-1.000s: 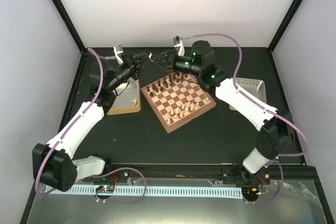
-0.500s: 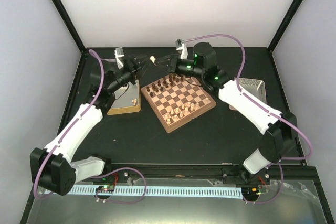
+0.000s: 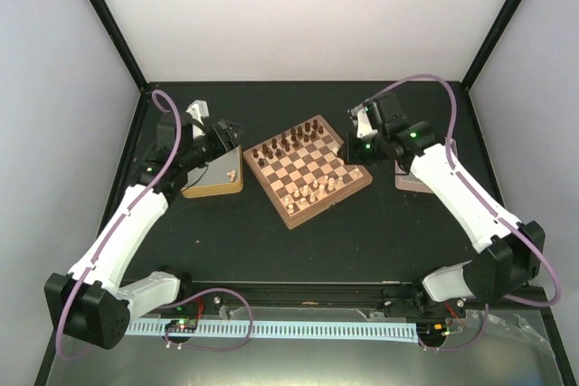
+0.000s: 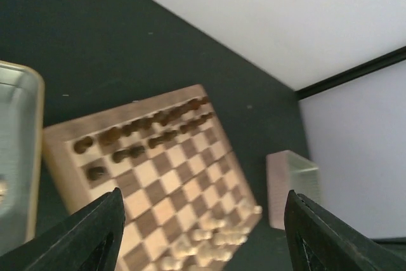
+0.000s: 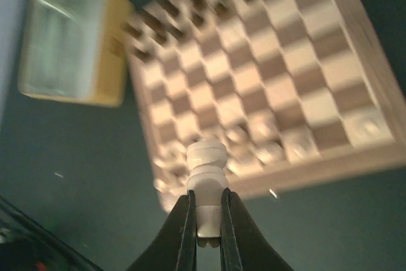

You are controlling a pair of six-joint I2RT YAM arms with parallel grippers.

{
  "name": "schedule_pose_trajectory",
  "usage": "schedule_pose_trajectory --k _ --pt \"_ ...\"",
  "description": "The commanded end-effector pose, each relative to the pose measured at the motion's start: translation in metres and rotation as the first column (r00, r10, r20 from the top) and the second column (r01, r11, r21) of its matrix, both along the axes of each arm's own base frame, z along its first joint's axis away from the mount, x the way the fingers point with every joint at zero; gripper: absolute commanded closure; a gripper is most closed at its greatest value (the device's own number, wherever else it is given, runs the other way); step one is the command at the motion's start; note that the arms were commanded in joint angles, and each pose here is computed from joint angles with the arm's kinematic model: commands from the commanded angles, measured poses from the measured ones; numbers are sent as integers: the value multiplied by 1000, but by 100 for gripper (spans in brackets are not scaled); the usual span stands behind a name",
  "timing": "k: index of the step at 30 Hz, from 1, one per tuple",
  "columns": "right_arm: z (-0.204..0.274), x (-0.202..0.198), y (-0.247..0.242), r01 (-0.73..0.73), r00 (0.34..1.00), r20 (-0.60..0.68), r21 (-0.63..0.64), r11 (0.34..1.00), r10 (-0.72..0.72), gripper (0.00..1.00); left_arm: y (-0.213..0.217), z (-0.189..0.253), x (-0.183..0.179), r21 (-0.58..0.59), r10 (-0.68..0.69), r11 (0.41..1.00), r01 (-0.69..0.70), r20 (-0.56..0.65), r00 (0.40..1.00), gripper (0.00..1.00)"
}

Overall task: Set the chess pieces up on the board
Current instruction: Place the chess piece on the chessboard.

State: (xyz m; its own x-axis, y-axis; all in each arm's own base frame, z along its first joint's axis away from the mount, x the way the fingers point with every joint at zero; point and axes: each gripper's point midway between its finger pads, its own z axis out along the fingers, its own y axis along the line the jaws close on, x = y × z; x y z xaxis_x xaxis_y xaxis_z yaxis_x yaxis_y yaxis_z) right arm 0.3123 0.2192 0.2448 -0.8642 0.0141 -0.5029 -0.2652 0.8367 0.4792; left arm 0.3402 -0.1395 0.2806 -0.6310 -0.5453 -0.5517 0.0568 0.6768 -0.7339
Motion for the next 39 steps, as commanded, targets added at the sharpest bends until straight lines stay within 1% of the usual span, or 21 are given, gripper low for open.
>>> schedule_pose_trajectory --k 1,5,11,18,23,39 --pt "-65 -36 -55 -70 978 -209 -346 936 -4 99 23 -36 0 215 16 977 -6 -46 999 30" --pt "-88 -31 -65 -98 960 -278 -445 890 -33 99 25 -48 7 252 9 968 10 -73 997 30" --pt "-115 -20 -59 -165 931 -364 -476 864 -23 99 29 -53 16 290 23 957 -1 -74 997 29" --pt "-130 2 -50 -216 918 -397 -499 839 1 97 30 -62 23 302 28 953 1 -93 995 29" --pt "-141 12 -56 -224 914 -405 -550 805 -23 96 31 -65 29 308 36 951 -3 -101 994 29" --pt "-164 24 -52 -251 897 -441 -550 796 -22 92 25 -77 41 287 21 958 20 -139 990 28"
